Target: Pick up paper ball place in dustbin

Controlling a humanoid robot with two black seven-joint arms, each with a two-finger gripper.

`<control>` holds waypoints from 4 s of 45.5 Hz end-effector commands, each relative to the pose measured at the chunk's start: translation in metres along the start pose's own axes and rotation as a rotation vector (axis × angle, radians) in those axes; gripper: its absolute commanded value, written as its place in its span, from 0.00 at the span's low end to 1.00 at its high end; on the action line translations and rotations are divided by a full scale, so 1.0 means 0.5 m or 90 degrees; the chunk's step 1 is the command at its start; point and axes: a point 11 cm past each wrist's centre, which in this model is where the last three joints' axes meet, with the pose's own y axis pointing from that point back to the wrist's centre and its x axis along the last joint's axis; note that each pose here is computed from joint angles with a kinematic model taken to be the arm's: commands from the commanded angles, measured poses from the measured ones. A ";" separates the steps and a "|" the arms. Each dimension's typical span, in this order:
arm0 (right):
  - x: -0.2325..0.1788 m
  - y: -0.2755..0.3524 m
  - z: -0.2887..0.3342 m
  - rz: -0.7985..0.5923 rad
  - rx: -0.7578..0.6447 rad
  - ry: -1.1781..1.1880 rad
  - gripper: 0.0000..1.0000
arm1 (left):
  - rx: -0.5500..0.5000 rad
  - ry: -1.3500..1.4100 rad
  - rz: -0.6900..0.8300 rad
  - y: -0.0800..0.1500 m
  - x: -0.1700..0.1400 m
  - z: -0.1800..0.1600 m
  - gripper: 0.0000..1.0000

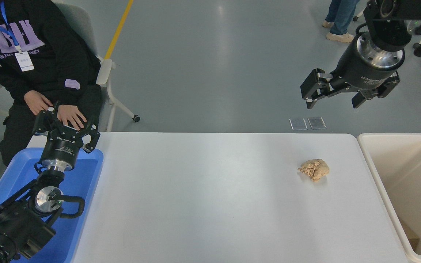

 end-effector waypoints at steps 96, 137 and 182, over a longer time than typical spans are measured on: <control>-0.079 -0.371 0.137 0.072 -0.032 -0.145 1.00 | 0.000 0.001 0.000 0.000 0.000 -0.001 0.99; -0.164 -0.667 0.101 0.163 -0.035 -0.177 0.98 | -0.001 0.001 0.000 0.000 0.000 0.000 0.99; -0.209 -0.714 0.109 0.192 -0.054 -0.252 0.88 | -0.001 0.001 0.000 0.000 0.000 0.000 0.99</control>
